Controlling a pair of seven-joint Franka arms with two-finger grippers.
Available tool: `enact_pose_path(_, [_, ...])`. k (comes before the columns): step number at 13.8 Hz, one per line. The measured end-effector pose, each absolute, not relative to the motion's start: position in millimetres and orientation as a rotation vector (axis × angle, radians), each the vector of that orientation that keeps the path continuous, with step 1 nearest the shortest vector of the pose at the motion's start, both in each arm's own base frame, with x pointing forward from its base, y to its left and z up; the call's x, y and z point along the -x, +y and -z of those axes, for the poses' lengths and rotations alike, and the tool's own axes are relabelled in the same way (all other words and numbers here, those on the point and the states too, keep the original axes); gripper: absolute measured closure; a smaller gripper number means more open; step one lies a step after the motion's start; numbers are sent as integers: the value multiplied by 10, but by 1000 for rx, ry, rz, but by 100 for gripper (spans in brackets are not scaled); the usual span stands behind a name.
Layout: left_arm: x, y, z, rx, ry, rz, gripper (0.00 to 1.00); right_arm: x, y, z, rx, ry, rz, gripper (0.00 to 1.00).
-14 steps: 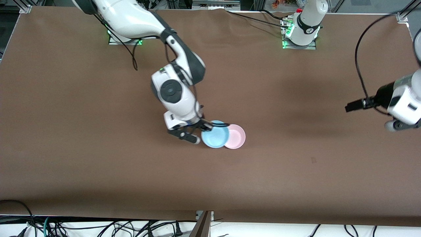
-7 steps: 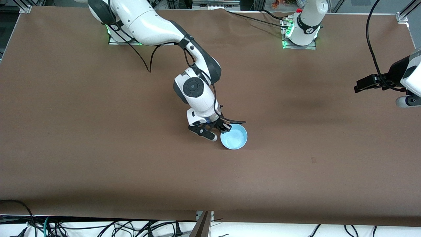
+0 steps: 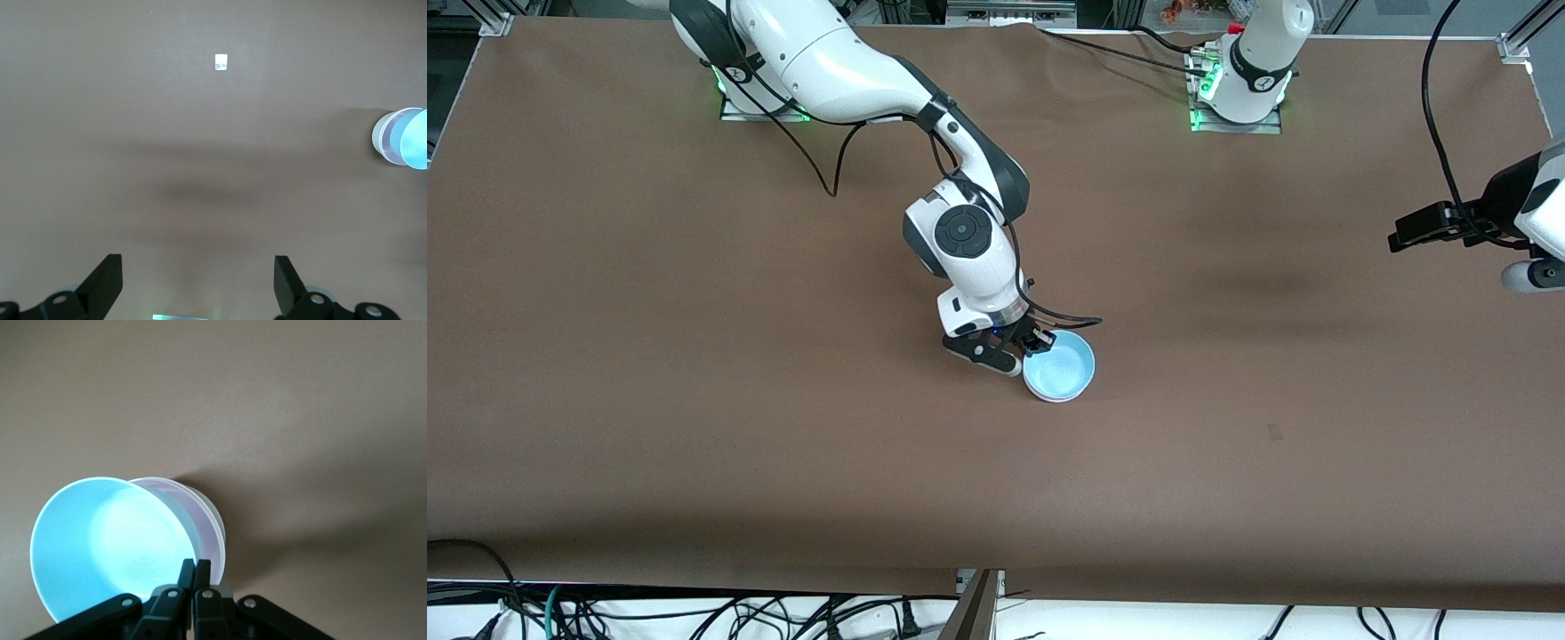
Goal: Stack pink and blue bowls on white bowl
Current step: 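Lower the blue bowl into the pink bowl and open the right gripper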
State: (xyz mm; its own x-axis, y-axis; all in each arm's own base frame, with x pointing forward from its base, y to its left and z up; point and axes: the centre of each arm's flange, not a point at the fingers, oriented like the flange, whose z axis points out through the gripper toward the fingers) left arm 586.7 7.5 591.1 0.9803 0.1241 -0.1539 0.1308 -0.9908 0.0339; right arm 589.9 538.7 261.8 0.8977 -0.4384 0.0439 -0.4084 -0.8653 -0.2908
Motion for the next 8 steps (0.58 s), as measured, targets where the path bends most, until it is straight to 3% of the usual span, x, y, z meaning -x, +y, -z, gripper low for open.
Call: enact_pose_path(8, [-5903,157,-5870,-3080,220,241,0,-5896,5370,-2469,2806,639,148,98])
